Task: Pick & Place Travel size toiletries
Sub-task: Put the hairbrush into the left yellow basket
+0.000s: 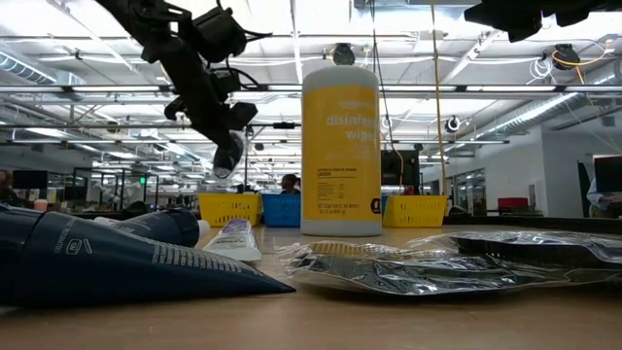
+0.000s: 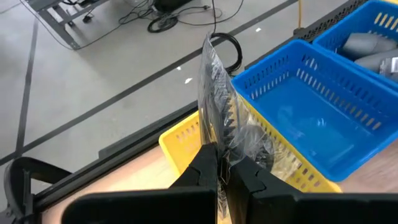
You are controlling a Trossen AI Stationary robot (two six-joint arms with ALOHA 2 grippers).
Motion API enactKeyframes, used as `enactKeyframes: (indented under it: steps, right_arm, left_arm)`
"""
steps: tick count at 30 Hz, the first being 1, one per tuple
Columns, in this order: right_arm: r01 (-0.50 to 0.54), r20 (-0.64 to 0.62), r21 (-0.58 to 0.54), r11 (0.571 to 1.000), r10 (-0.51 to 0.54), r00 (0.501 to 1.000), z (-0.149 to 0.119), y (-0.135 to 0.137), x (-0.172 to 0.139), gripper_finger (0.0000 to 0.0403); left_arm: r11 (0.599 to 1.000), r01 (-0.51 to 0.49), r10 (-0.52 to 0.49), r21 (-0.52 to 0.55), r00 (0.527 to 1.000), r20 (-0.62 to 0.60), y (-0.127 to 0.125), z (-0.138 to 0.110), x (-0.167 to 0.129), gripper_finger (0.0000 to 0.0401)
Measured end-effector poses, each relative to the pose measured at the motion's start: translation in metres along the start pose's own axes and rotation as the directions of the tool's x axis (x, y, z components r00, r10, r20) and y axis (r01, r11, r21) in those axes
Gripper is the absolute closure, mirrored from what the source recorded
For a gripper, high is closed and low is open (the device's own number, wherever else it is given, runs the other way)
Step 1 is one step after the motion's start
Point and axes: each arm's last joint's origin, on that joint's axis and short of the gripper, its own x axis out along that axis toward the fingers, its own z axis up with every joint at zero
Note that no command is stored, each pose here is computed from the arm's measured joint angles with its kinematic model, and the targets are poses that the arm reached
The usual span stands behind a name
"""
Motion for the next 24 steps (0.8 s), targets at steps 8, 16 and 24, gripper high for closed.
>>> enactKeyframes:
  steps: [8, 16, 24]
  right_arm:
    - [0.0, 0.0, -0.001, 1.0, 0.0, 1.0, 0.0, 0.0, 0.0, 0.0222]
    - [0.0, 0.0, -0.001, 1.0, 0.0, 1.0, 0.0, 0.0, 0.0, 0.0222]
    - [0.0, 0.0, -0.002, 1.0, 0.0, 1.0, 0.0, 0.0, 0.0, 0.0222]
  left_arm:
    - [0.999, -0.048, 0.05, 0.019, 0.997, -0.065, -0.005, -0.017, 0.023, 0.0401]
    - [0.999, -0.049, 0.05, 0.019, 0.998, -0.029, -0.007, -0.013, 0.027, 0.0401]
    - [0.998, -0.057, 0.058, 0.021, 0.998, -0.037, -0.005, -0.013, 0.029, 0.0401]
